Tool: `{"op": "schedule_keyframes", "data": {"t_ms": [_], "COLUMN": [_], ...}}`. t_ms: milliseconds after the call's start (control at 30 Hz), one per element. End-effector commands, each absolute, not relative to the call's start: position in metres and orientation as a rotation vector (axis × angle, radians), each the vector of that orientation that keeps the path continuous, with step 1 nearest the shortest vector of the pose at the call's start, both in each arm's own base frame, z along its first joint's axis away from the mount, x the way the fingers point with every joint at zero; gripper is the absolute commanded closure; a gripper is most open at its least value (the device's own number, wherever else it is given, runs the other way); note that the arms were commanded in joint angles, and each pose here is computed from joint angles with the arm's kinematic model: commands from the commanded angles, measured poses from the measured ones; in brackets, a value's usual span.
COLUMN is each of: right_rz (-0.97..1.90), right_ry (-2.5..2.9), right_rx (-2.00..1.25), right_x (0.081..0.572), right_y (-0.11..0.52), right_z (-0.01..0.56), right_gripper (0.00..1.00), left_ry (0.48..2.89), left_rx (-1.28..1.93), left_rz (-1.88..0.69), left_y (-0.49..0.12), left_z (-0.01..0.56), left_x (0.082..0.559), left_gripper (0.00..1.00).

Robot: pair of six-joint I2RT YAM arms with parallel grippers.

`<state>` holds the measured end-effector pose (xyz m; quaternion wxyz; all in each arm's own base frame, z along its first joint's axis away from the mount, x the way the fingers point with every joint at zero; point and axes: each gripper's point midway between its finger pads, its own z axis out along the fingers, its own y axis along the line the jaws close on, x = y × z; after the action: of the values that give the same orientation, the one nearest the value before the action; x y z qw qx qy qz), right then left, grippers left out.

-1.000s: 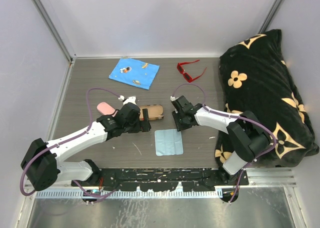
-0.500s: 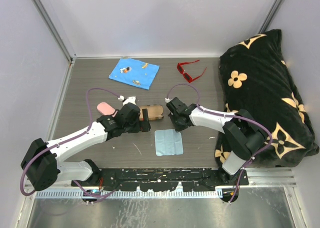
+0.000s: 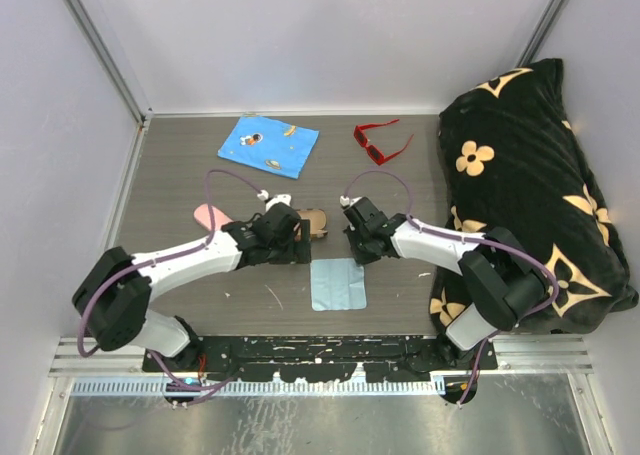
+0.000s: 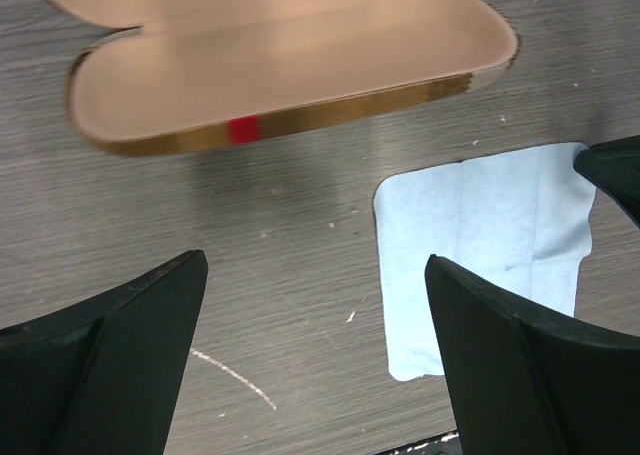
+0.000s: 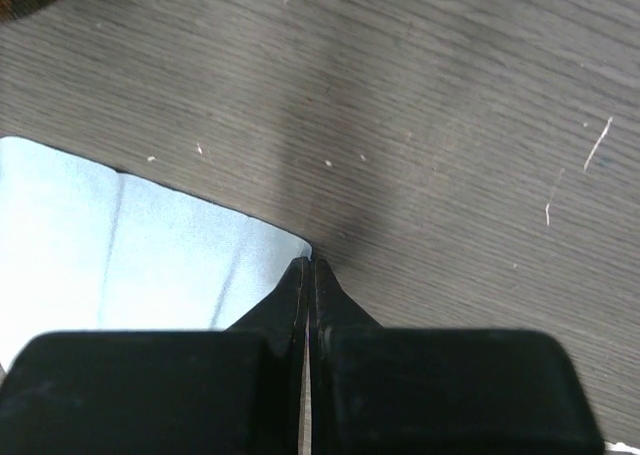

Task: Organize the sunglasses
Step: Fold the glasses cleaning cloth at the center of the board.

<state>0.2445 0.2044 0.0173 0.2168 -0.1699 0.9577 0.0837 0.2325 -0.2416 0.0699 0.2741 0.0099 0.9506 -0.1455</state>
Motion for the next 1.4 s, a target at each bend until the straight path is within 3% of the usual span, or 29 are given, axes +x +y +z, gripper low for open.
{"op": "schedule_keyframes", "data": {"t_ms": [0,133,800,1367], "right_rz": [0.303,0.348,0.389,0.392], "right_ry": [2.603,2.590,2.593,2.602], "right_rx": [-0.430,-0.419,-0.400,-0.409], "right_x": [0.246,0.246,0.246,0.244], "right_y": [0.206,0.209,0.213,0.212], "right_z": [0.036,0.042,0.036,0.034], "right_gripper": [0.99,0.99,0.99,0.99], "left_ry": [2.509,2.534,2.621,2.637], "left_rx": [0.075,0.098,0.189,0.195], "left_rz": [-0.431,-0.415,-0.221,-0.189], "left_y": [-0.272,-0.288,-0.296,-0.303], "left_z": [0.084,0.075,0.032,0.022], "left_x": [0.246,0.249,0.241,0.244], "left_gripper": [0.11,0.23,0.54,0.70]}}
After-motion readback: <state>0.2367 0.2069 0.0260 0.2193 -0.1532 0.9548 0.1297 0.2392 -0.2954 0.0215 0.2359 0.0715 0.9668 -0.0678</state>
